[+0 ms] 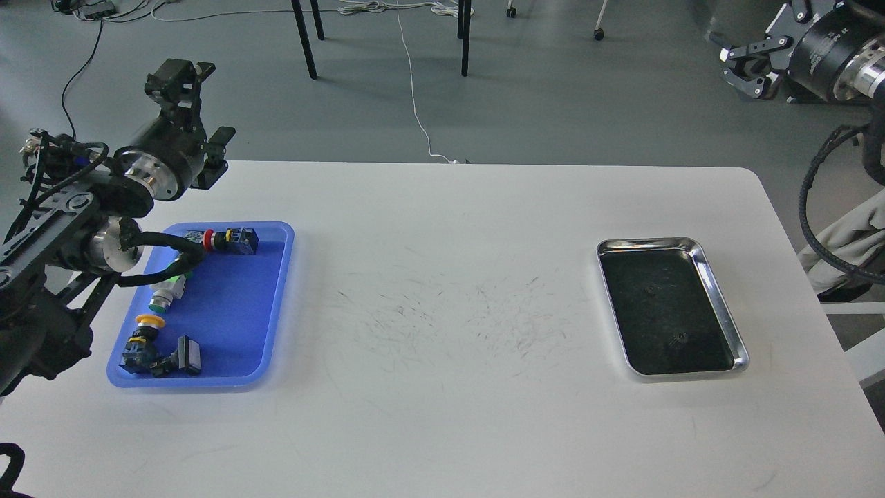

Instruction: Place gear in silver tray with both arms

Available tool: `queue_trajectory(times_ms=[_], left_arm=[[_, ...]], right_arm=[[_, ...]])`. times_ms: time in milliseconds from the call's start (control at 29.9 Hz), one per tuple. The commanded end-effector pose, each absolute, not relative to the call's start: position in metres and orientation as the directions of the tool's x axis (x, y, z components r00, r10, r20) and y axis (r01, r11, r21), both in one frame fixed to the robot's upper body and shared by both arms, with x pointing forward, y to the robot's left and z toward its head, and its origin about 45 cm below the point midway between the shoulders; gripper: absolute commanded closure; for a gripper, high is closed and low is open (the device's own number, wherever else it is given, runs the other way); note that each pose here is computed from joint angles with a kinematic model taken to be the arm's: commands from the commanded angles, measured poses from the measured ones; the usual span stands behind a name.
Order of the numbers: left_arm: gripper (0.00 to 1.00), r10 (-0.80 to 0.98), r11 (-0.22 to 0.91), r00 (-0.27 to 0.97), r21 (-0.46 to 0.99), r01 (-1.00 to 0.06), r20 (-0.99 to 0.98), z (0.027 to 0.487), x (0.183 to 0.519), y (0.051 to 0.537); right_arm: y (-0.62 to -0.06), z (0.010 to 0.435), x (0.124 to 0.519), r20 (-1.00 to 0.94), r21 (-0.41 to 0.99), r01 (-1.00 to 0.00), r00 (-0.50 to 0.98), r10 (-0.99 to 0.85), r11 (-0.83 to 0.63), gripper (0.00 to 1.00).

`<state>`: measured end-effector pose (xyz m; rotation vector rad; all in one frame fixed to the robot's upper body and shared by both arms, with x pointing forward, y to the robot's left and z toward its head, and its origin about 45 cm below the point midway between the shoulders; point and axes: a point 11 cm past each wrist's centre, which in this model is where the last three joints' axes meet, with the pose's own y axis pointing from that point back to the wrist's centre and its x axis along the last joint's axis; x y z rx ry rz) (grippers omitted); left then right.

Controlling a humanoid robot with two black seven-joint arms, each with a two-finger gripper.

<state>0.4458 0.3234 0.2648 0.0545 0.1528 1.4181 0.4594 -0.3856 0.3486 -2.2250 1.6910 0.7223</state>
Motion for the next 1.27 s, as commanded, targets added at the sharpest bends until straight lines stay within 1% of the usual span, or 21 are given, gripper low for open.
queue_trajectory(times_ms=[0, 67, 301, 368, 502, 635, 1003, 1237], left_arm=[[0.02, 0.981, 0.156, 0.141, 0.119, -0.981, -0.131, 0.261, 0.449, 0.312], [0.02, 0.977, 0.15, 0.129, 0.114, -0.982, -0.171, 0.26, 0.45, 0.309], [0.02, 0.965, 0.115, 0.079, 0.136, -0.984, -0.25, 0.239, 0.452, 0.308], [0.02, 0.961, 0.101, 0.061, 0.137, -0.985, -0.268, 0.232, 0.453, 0.308], [0.02, 0.946, 0.078, 0.034, 0.124, -0.989, -0.322, 0.228, 0.456, 0.307], [0.02, 0.917, 0.075, 0.023, 0.115, -0.991, -0.398, 0.23, 0.457, 0.302], [0.02, 0.914, 0.061, 0.016, 0.098, -0.993, -0.406, 0.236, 0.456, 0.308], [0.02, 0.915, 0.063, 0.018, 0.101, -0.993, -0.403, 0.235, 0.456, 0.307]], right_arm=[[-0.395, 0.311, 0.435, -0.659, 0.033, -0.941, 0.233, -0.715, -0.337, 0.03], [-0.403, 0.295, 0.422, -0.705, -0.005, -0.944, 0.238, -0.668, -0.331, 0.03], [-0.41, 0.237, 0.396, -0.793, 0.045, -0.962, 0.13, -0.595, -0.27, 0.01], [-0.402, 0.221, 0.393, -0.812, 0.061, -0.96, 0.111, -0.573, -0.273, 0.01], [-0.397, 0.21, 0.394, -0.824, 0.073, -0.961, 0.092, -0.559, -0.267, 0.01], [-0.396, 0.208, 0.395, -0.827, 0.069, -0.964, 0.089, -0.555, -0.258, 0.01], [-0.397, 0.209, 0.395, -0.83, 0.06, -0.967, 0.09, -0.551, -0.247, 0.01], [-0.399, 0.216, 0.399, -0.835, 0.033, -0.971, 0.104, -0.54, -0.237, 0.01]])
